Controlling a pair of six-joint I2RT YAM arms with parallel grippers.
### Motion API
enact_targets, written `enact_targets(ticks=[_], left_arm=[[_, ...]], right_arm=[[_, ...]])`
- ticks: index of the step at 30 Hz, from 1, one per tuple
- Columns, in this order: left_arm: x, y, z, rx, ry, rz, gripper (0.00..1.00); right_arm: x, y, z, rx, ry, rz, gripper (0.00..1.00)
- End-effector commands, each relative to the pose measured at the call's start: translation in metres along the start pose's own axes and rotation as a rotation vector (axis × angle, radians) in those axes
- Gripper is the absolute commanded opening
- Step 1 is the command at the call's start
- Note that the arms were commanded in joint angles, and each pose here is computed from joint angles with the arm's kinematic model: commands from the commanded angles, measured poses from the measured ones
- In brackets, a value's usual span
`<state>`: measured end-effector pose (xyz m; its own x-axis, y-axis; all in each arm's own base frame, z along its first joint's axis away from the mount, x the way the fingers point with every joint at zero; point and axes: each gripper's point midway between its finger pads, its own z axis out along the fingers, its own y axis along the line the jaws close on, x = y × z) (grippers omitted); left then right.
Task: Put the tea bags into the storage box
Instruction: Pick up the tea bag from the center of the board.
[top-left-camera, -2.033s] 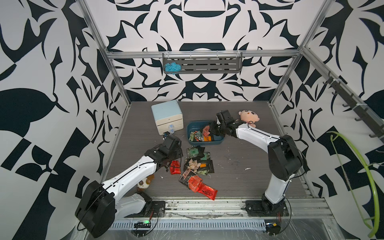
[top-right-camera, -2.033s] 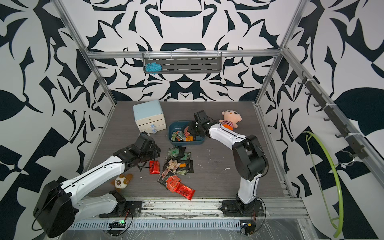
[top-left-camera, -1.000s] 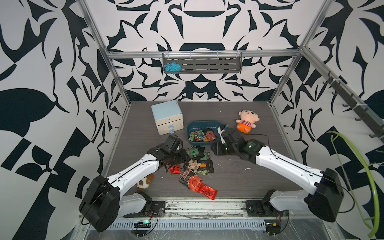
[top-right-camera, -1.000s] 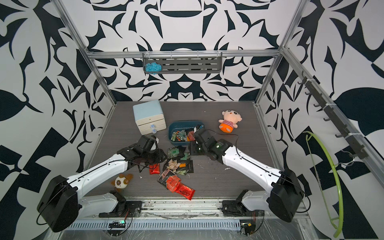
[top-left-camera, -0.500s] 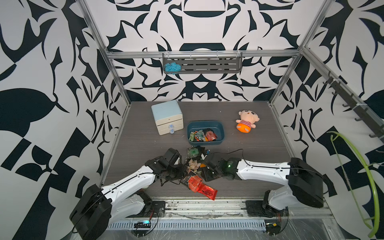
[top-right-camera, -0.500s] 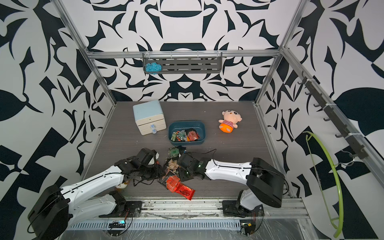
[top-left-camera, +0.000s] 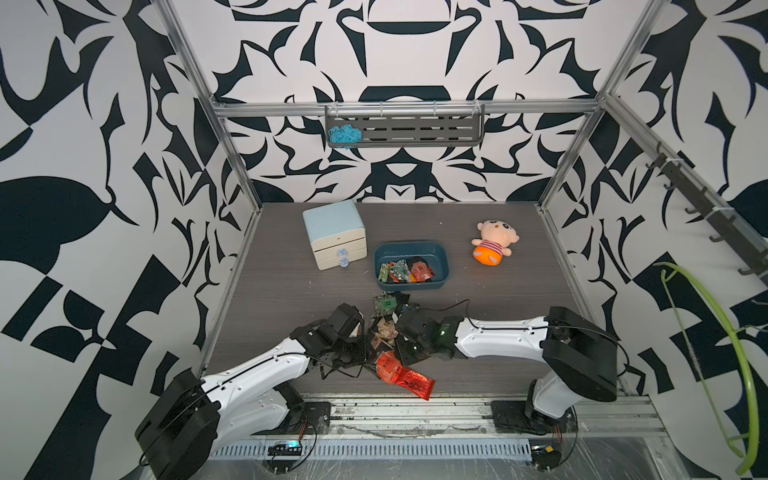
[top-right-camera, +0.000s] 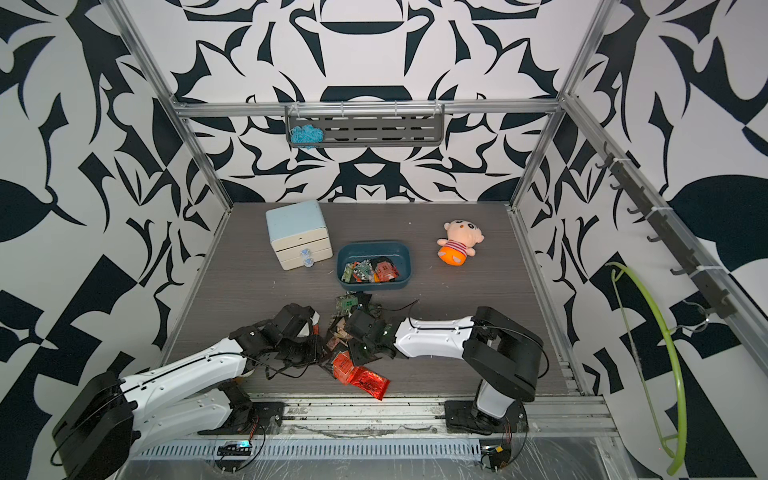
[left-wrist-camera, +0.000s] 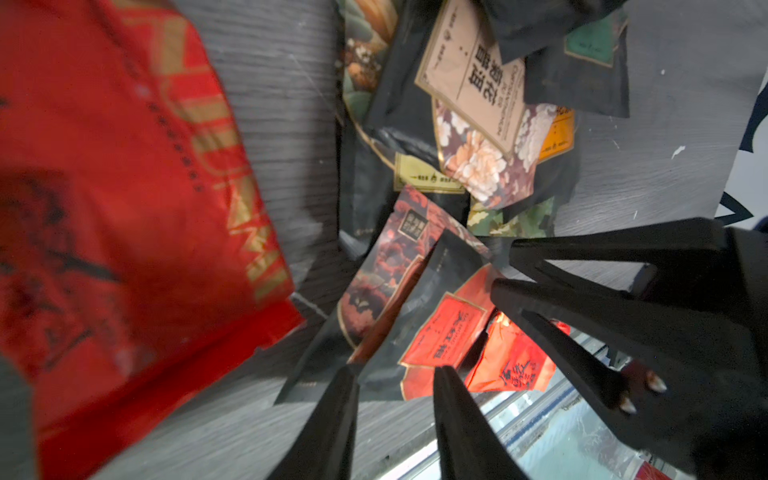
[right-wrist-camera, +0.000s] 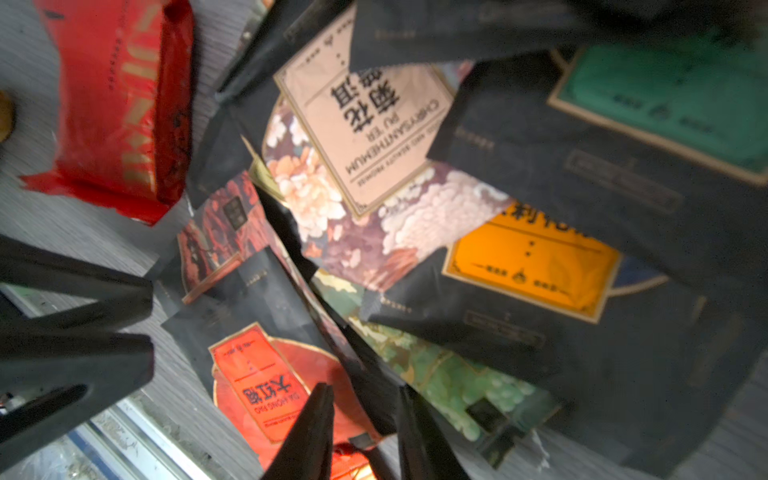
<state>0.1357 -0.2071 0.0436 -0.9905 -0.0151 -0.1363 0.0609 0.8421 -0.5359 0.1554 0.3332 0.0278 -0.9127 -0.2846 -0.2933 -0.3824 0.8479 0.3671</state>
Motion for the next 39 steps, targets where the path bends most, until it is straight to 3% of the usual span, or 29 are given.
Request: enact_targets(ticks=[1, 26, 39], left_arm=[[0.006, 0.006, 0.006, -0.009, 0.021, -0.004, 0.35], [0.013, 0.023, 0.015, -0.065, 0.044, 0.021, 0.34], [0.013, 0.013, 0.019, -0.015, 0.059, 0.011, 0.30]], right_arm=[[-0.012, 0.012, -0.004, -0.020, -0.033, -0.023, 0.30], [-0.010, 0.008, 0.005, 0.015, -0.009, -0.030, 0.25], [-0.006, 0.008, 0.015, 0.014, 0.019, -0.031, 0.24]])
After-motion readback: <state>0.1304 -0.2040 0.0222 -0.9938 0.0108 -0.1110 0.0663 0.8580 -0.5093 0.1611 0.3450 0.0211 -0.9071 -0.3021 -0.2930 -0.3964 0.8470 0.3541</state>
